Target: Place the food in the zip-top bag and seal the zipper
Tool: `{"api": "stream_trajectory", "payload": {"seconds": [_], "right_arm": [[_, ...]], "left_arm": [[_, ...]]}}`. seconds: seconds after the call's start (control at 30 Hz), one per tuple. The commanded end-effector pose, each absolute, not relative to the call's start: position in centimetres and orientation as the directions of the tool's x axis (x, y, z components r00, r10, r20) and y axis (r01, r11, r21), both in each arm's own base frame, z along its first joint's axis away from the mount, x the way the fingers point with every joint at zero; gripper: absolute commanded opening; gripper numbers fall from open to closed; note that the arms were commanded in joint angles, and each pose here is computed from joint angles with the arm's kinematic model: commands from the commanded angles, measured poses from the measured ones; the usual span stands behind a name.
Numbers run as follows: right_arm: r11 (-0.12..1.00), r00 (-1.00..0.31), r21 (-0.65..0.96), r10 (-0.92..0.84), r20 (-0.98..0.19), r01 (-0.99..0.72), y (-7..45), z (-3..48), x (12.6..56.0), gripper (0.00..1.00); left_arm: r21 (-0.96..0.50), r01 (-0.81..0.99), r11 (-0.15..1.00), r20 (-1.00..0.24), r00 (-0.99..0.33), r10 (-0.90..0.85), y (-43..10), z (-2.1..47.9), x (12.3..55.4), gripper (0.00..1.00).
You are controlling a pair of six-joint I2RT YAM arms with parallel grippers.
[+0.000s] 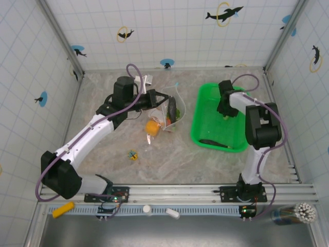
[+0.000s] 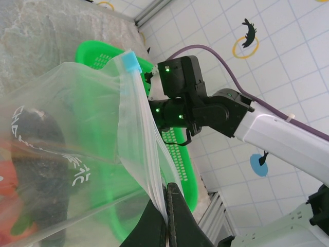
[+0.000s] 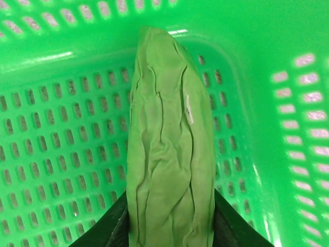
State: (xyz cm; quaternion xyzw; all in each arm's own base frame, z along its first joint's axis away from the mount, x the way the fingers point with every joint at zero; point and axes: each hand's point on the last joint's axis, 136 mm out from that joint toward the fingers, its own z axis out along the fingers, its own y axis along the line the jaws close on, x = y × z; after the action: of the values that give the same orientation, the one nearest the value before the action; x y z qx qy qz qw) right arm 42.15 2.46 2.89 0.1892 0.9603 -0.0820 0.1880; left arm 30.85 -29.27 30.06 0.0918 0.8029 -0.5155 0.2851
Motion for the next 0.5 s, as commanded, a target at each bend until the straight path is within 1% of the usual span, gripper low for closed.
{"api": "stream_trajectory", "payload": {"seconds": [0.0, 0.17, 0.23, 0.33, 0.4, 0.47], "right_arm": [[0.913, -0.824, -0.041, 0.347, -0.448, 0.407, 2.4, 5.9, 42.1, 0.33], [0.927, -0.765, 0.04, 0.333, -0.551, 0.374, 3.2, 11.5, 41.5, 0.32], [0.944, -0.729, 0.116, 0.313, -0.609, 0.308, 4.4, 14.4, 40.9, 0.32], [0.964, -0.665, 0.251, 0.247, -0.705, 0.092, 8.1, 19.3, 39.6, 0.32], [0.947, -0.596, 0.308, 0.199, -0.778, -0.086, 11.1, 23.5, 37.9, 0.32], [0.908, -0.542, 0.334, 0.152, -0.826, -0.254, 14.2, 27.4, 35.8, 0.32]], "left_arm": [[-0.776, 0.461, 0.431, -0.57, -0.805, -0.164, -28.9, 31.7, 30.6, 0.0], [-0.775, 0.463, 0.431, -0.575, -0.799, -0.175, -28.7, 32.2, 30.5, 0.0], [-0.777, 0.462, 0.427, -0.574, -0.799, -0.18, -28.7, 32.4, 30.4, 0.0], [-0.777, 0.463, 0.427, -0.576, -0.796, -0.185, -28.6, 32.6, 30.3, 0.0], [-0.777, 0.461, 0.429, -0.576, -0.796, -0.186, -28.5, 32.5, 30.3, 0.0], [-0.776, 0.463, 0.429, -0.577, -0.796, -0.184, -28.5, 32.5, 30.1, 0.0]]}}
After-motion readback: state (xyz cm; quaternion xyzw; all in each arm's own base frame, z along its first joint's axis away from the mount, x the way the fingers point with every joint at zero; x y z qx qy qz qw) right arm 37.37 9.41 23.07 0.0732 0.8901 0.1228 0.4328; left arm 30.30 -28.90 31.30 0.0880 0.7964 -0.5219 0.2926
